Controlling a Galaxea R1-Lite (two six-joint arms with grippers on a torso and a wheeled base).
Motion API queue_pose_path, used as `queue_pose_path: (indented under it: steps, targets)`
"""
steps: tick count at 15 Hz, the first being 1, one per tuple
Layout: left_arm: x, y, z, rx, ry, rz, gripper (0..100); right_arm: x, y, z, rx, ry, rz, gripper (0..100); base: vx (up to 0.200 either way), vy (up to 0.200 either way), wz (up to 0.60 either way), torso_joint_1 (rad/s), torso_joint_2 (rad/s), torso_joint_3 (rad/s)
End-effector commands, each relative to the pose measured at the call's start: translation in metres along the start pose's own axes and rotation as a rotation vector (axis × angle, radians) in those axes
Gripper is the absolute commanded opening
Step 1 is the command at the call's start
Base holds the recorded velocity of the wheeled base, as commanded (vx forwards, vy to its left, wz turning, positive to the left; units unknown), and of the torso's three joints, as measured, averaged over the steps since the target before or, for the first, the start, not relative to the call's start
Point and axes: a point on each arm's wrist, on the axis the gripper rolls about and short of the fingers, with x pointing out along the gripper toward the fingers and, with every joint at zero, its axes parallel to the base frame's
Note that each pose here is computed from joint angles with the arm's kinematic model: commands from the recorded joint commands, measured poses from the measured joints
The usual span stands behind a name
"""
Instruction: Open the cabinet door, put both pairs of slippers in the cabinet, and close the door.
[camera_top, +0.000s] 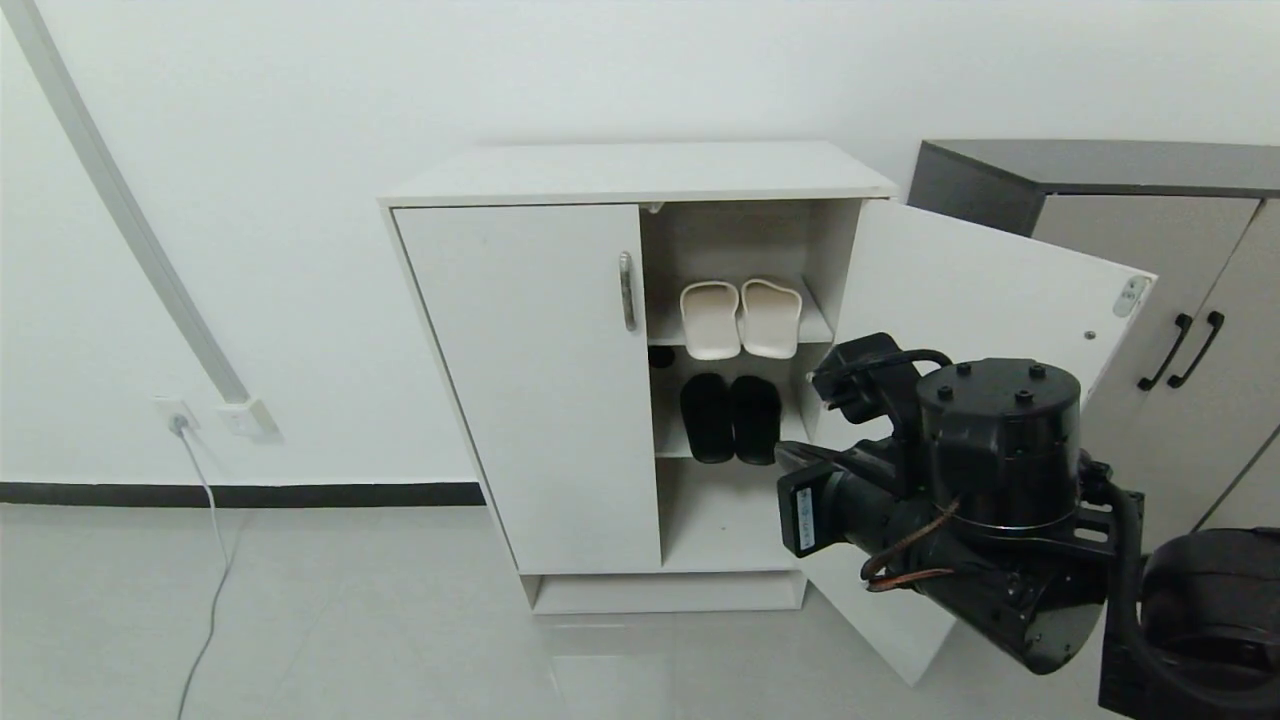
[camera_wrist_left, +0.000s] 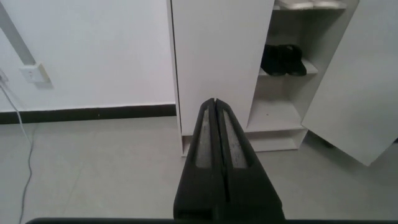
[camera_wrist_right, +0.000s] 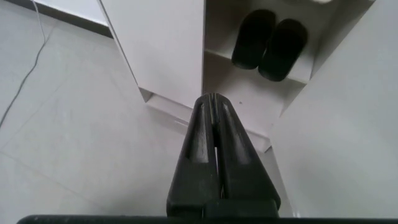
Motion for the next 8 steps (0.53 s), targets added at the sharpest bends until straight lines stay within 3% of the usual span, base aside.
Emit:
queue_pose_path:
  steps: [1,8]
  targets:
    - [0.0001,0.0,0.0,0.001,0.001,0.0,0,0.0001,0.0008,-0.0006,-0.001,0.002,0.002,0,0.0,0.0,0.0,0.115,-0.46,-0.344]
    - [0.0001,0.0,0.0,0.001,0.001,0.0,0,0.0006,-0.0006,-0.0006,-0.002,0.003,-0.004,0,0.0,0.0,0.0,0.147,-0.47,-0.335]
